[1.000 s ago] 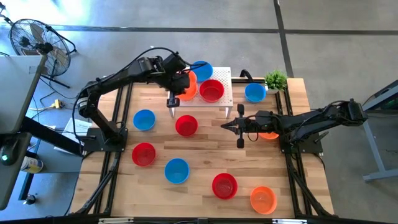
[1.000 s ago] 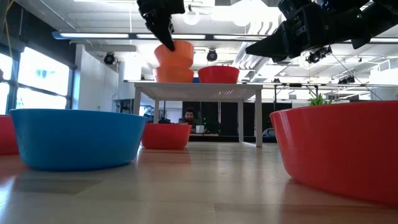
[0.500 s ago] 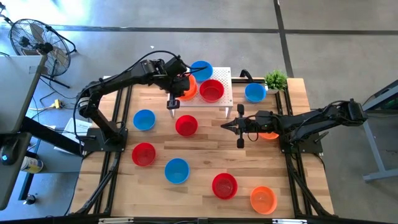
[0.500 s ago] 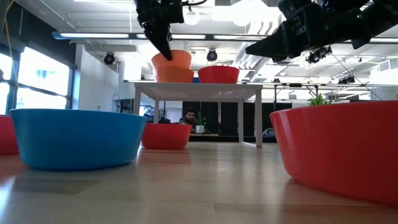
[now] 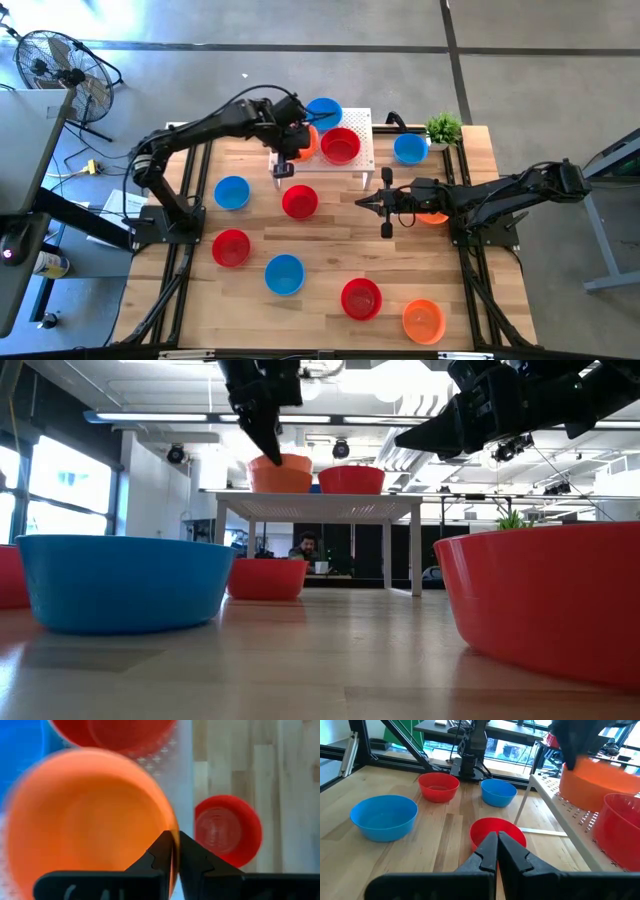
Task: Pick & Place Mini bowls
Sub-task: Stack the orange bowl on the orange bowl on the shelf
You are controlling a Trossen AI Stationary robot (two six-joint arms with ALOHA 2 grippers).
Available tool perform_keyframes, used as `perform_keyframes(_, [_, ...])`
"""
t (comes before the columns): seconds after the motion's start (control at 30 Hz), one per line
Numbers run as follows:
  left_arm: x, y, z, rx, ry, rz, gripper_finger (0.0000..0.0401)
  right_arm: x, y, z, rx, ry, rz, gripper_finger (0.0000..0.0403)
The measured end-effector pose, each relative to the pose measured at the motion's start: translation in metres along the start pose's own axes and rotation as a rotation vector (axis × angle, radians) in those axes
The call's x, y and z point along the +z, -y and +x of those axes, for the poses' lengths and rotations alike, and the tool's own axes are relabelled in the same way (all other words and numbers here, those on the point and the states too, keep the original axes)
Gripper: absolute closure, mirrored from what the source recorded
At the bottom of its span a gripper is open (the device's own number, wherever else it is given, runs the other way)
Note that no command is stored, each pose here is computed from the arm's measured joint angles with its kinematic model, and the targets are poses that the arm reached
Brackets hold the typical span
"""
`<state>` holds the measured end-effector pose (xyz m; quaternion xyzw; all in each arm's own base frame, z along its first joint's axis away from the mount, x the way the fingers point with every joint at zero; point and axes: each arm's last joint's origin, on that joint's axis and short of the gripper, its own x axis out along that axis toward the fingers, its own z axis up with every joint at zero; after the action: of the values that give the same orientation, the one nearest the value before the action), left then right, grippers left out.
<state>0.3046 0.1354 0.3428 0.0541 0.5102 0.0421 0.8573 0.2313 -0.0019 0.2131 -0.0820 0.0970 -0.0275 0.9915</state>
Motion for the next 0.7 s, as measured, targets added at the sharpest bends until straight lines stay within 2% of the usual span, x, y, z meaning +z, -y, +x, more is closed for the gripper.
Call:
perform_keyframes(0.33, [0.005, 0.004, 0.005, 0.022, -0.001, 0.011, 0.038, -0.001, 0.0, 0.0, 0.002, -0.007, -0.001, 0.0402])
perform_keyframes(0.7, [0.009, 0.005, -0.01, 0.015, -0.005, -0.004, 0.0379, -0.001, 0.0, 0.0, 0.002, -0.007, -0.004, 0.0402])
